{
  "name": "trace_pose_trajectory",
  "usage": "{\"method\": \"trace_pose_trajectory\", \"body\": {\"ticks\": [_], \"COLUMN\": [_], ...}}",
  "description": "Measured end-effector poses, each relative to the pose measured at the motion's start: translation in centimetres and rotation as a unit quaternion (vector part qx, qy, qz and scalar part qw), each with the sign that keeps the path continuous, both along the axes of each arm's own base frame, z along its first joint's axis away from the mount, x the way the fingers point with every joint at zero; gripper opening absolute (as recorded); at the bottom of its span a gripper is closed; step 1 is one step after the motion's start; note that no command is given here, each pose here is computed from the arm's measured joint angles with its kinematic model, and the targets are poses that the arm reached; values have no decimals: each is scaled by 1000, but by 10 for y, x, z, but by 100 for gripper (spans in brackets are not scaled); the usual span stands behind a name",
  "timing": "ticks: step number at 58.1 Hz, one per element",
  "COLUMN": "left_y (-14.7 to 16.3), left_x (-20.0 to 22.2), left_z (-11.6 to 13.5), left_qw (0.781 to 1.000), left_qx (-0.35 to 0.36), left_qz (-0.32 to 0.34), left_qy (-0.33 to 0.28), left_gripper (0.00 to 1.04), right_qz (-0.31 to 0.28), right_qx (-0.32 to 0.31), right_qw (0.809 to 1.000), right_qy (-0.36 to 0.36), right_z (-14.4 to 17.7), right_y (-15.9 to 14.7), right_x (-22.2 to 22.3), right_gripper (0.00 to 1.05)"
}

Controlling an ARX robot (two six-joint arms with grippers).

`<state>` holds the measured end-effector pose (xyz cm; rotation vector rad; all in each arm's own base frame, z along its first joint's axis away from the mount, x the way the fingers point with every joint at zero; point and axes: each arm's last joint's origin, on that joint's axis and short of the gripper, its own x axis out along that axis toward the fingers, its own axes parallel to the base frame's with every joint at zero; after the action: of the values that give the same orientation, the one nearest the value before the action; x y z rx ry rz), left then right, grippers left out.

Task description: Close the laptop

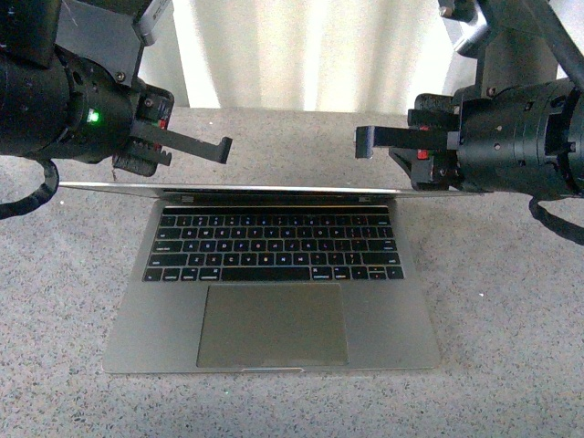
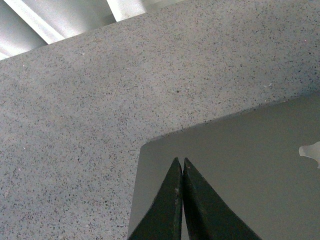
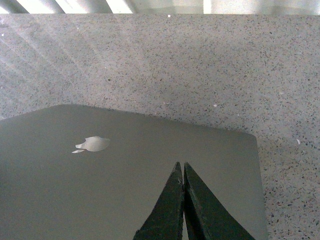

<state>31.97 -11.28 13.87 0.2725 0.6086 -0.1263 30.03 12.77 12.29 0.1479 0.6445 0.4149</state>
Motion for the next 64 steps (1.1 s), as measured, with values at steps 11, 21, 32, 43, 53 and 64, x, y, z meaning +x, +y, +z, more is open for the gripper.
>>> {"method": "trace_pose_trajectory", "body": {"ticks": [11, 21, 32, 43, 53, 64], "left_y": [-1, -1, 1, 1, 0, -1], "left_x": [-1, -2, -6, -9, -14, -18], "left_z": [-3, -9, -21, -26, -31, -38], "left_qw": [1000, 1000, 1000, 999, 999, 999], "left_qx": [1, 5, 9, 7, 2, -6], "left_qz": [-1, 0, 3, 5, 7, 10], "left_qy": [2, 8, 25, 31, 41, 51], "left_gripper": [4, 4, 4, 4, 4, 4], "right_qz": [0, -1, -1, -4, -5, -6], "right_qx": [-3, -3, -5, -7, -10, -14], "right_qw": [1000, 1000, 1000, 1000, 999, 999], "right_qy": [7, 13, 20, 24, 32, 40], "right_z": [-7, -11, -15, -20, -27, -33], "right_y": [0, 0, -2, -3, -5, -7], "right_x": [-2, -4, -7, -11, -15, -20], "right_gripper": [1, 1, 1, 1, 1, 1]}}
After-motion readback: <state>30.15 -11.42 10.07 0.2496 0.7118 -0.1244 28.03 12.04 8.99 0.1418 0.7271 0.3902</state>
